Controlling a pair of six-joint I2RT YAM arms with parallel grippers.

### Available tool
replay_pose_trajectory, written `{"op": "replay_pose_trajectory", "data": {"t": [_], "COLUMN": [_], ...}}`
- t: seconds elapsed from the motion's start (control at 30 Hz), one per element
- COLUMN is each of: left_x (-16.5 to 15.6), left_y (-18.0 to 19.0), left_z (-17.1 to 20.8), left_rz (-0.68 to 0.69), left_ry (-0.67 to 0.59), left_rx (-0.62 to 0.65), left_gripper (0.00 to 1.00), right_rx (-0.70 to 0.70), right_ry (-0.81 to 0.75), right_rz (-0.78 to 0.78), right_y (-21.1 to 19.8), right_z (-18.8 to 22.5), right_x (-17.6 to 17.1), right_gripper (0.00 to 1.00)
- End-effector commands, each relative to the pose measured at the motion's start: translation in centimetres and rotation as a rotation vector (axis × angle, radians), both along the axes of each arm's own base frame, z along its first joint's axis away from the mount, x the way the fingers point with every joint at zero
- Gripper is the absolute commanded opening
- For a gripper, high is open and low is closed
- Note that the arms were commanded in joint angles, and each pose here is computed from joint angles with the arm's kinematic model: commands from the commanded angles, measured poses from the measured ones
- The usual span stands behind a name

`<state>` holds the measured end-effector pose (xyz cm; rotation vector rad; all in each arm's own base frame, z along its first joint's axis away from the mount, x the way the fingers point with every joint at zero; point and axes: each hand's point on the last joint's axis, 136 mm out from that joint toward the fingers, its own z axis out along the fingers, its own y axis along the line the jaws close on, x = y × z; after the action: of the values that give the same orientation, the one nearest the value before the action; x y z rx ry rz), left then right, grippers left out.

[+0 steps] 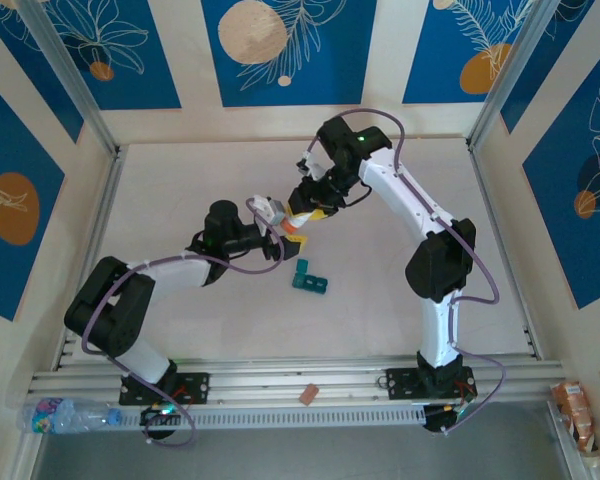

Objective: Sort the pills into containers

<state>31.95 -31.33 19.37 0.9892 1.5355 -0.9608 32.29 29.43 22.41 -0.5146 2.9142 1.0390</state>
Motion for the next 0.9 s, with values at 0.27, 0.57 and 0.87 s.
{"op": "replay_pose_trajectory", "data": {"t": [0.27, 0.57, 0.87], "left_x": [-0.3, -0.5, -0.7], "left_y": [-0.7, -0.8, -0.8], "left_z": [2.0, 2.2, 2.8], "left_rz": [-0.036, -0.041, -0.049], "left_ry": [-0.034, -0.03, -0.024], "left_rx": [-0.041, -0.047, -0.056], "left_gripper": [0.68, 0.58, 0.46], "right_rx": [0.03, 0.024, 0.02], "right_ry": [0.044, 0.055, 0.067], "right_rz": [0.033, 0.043, 0.047], "right_y": [1.2, 1.5, 1.6], "right_z": [-0.3, -0.7, -1.1], "right_x": [-1.2, -1.6, -1.9], "right_gripper": [0.39, 0.39, 0.39]}}
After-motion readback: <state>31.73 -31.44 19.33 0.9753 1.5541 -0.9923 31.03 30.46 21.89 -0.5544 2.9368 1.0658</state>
